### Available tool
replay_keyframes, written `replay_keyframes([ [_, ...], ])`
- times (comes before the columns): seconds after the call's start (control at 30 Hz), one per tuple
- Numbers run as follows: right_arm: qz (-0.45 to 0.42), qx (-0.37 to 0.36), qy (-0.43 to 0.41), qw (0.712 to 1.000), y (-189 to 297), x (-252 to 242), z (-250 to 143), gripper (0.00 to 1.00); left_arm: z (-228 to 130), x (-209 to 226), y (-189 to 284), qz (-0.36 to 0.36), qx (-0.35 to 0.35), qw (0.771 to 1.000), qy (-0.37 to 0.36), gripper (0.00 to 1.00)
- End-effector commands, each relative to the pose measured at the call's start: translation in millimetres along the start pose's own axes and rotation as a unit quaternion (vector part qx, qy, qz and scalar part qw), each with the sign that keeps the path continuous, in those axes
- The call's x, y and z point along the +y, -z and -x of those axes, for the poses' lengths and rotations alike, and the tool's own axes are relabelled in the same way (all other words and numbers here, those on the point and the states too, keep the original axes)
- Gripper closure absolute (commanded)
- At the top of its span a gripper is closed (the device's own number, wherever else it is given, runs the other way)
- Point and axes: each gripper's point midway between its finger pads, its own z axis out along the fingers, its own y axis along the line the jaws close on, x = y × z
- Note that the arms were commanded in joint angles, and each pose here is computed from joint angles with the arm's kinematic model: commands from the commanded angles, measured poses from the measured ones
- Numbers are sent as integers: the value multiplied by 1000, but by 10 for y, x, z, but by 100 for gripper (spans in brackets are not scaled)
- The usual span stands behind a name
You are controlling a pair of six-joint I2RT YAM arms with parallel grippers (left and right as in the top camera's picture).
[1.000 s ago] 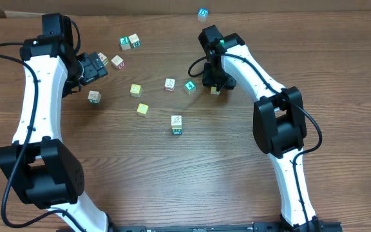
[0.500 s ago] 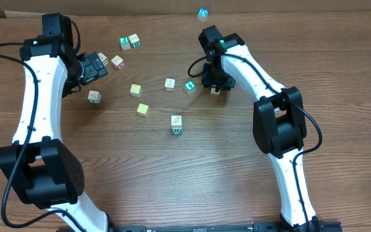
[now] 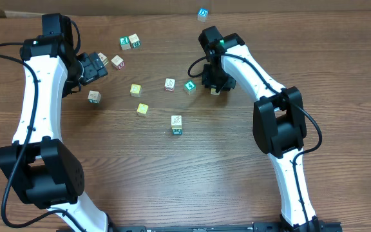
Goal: Form a tower
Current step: 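Lift the '4' block and carry it toward the center stack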
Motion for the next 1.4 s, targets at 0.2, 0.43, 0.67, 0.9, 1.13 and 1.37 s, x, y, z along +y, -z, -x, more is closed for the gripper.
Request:
replay_keyframes([
  [0.2, 8, -8, -2, 1000, 181, -6, 7, 68, 63, -35, 136, -10, -18, 1000, -7, 1],
  [0.43, 9, -10, -2, 1000, 196, -3, 14, 86, 64, -34, 136, -10, -18, 1000, -7, 1],
  [0.67, 17, -23, -3, 1000, 535, 12, 77, 86, 63, -35, 136, -10, -18, 1000, -7, 1],
  [0.9, 30, -38, 3, 999, 1174, 39, 50, 86, 63, -35, 136, -10, -18, 1000, -7, 0],
  [1.13, 77, -37, 39, 996, 1754, 285, -208, 86, 63, -35, 136, -10, -18, 1000, -7, 0],
  [1.37, 111, -51, 103, 987, 2089, 613, -520, 87, 63, -35, 136, -10, -18, 1000, -7, 0],
])
